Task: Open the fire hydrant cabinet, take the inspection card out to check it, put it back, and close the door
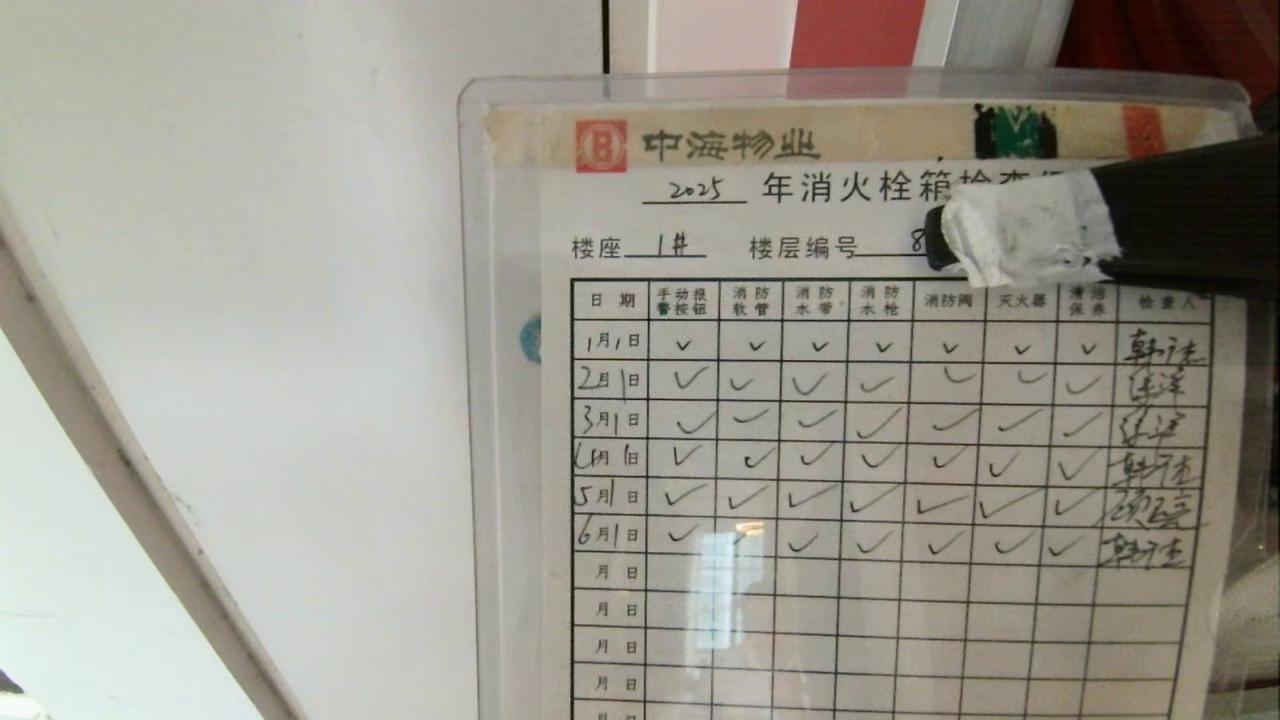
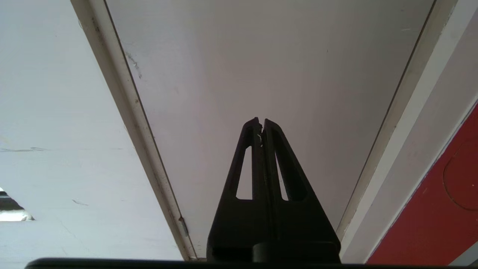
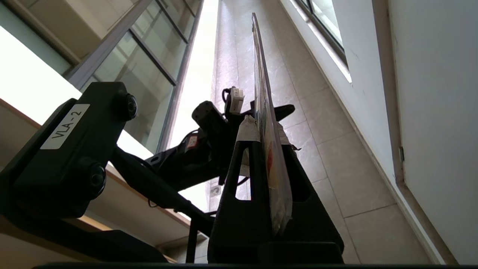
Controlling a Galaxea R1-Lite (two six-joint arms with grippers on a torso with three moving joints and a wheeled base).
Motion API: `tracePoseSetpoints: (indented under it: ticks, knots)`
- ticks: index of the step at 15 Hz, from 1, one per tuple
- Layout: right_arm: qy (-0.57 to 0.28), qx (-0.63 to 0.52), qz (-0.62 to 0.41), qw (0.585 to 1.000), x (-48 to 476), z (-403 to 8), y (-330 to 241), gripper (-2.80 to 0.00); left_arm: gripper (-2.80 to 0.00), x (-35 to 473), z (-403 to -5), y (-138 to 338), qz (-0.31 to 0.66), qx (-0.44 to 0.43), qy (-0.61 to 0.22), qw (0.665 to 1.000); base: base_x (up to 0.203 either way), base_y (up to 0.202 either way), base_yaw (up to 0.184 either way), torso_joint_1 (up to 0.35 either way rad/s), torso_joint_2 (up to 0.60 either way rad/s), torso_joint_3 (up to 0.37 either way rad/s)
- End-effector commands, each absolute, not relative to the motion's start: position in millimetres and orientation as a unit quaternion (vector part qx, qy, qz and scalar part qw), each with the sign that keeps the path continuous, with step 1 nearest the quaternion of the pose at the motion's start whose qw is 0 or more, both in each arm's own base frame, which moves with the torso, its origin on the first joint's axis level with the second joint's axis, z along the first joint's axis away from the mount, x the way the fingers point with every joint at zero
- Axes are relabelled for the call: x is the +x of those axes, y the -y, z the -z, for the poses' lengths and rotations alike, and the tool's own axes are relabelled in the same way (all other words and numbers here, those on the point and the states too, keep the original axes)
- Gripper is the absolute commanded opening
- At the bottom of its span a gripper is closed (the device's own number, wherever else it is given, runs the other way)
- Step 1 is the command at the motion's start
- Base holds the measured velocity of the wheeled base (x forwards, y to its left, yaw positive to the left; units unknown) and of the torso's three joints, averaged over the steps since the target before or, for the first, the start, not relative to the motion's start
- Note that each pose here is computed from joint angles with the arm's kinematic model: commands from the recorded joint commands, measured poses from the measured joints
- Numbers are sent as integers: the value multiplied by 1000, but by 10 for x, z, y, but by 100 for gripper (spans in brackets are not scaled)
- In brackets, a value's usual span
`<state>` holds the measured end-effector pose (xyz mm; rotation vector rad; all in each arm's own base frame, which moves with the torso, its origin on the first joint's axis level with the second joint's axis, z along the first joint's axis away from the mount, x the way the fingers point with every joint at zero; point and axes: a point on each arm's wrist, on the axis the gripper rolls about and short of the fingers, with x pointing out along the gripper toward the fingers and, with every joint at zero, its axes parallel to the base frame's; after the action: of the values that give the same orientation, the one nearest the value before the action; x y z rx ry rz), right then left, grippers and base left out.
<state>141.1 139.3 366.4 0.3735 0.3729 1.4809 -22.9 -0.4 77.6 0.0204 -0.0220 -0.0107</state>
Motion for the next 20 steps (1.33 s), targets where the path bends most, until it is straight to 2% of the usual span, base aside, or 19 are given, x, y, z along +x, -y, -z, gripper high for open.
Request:
tracePoseSetpoints:
  ticks: [1, 12, 17, 20]
  knots:
    - [-170, 168, -668, 705, 1447, -3638, -1428, -280, -280, -224, -755, 4, 5, 10, 8, 1000, 0, 0, 0, 0, 0, 0]
    - [-156, 170, -667, 709, 1400, -3644, -1381, -280, -280, -224, -755, 4, 5, 10, 8, 1000, 0, 0, 0, 0, 0, 0]
    - [-129, 173, -659, 720, 1027, -3686, -1062, -280, -280, -224, -755, 4, 5, 10, 8, 1000, 0, 0, 0, 0, 0, 0]
    - [-125, 180, -627, 747, 817, -3677, -866, -280, -280, -224, -755, 4, 5, 10, 8, 1000, 0, 0, 0, 0, 0, 0]
